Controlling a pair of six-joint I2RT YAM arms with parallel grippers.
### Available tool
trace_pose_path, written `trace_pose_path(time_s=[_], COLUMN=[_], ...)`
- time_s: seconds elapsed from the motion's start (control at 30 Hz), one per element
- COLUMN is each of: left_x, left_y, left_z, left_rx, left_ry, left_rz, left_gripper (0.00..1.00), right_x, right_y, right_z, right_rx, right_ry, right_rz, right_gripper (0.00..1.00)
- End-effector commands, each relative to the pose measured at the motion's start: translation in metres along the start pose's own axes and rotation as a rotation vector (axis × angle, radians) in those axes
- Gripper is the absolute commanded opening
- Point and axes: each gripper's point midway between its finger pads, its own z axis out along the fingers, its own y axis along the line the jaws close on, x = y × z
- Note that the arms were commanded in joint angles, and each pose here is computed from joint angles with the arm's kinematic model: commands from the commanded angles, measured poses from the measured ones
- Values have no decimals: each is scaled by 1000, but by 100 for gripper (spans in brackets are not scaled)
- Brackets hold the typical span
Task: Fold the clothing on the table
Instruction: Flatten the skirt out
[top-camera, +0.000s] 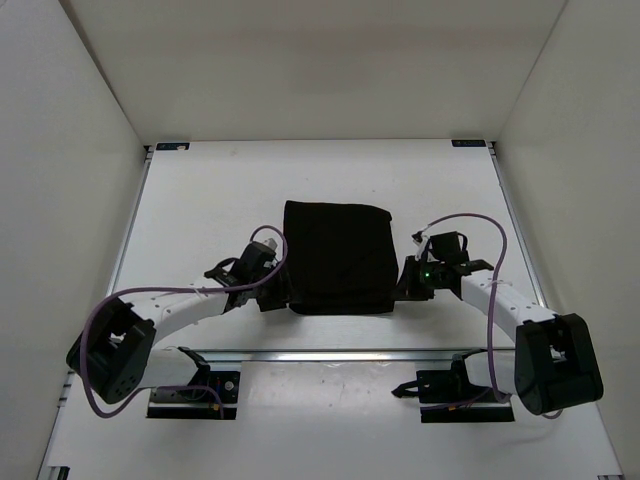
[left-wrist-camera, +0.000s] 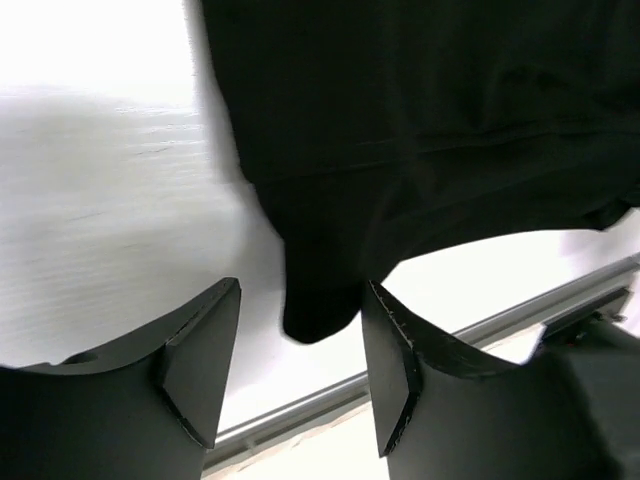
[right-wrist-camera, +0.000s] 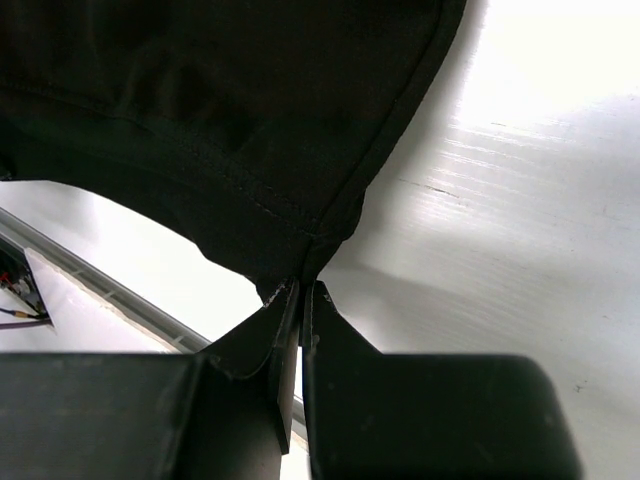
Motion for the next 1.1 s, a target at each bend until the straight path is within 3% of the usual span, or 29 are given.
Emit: trace_pose_path(time_s=[0.0, 0.13, 0.2, 0.3, 0.33, 0.67, 0.77, 0.87, 0.97, 1.07], left_x=[-12, -11, -16, -17, -19, -47, -52, -54, -78, -145], left_y=[-19, -15, -16, -14, -15, 11, 21, 15, -2, -34], left_z=[1, 5, 5, 6, 4, -26, -23, -6, 11, 21], left_rx=[75, 84, 78, 79, 79, -21, -32, -5, 21, 41], left_ry=[-67, -70, -82, -81, -76, -98, -89, -27, 11, -40], left_rz=[-30, -64, -62, -77, -81, -57, -58, -41, 7, 102], left_gripper=[62, 50, 39, 6, 0, 0, 0, 0, 0, 0], right_x=[-11, -12, -9, -13, -15, -67, -83, -84, -108, -176], right_y=[7, 11, 11, 13, 13, 28, 41, 46, 50, 57], right_z=[-1, 1, 4, 5, 5, -5, -2, 17, 29, 22], right_rx=[-26, -27, -28, -34, -32, -65, -108, -145, -149, -114], right_ry=[-14, -3, 18, 10, 12, -50, -87, -31, -1, -62], right_rz=[-51, -73, -67, -65, -59, -100, -152, -148, -169, -238], right_gripper=[0, 0, 0, 0, 0, 0, 0, 0, 0, 0])
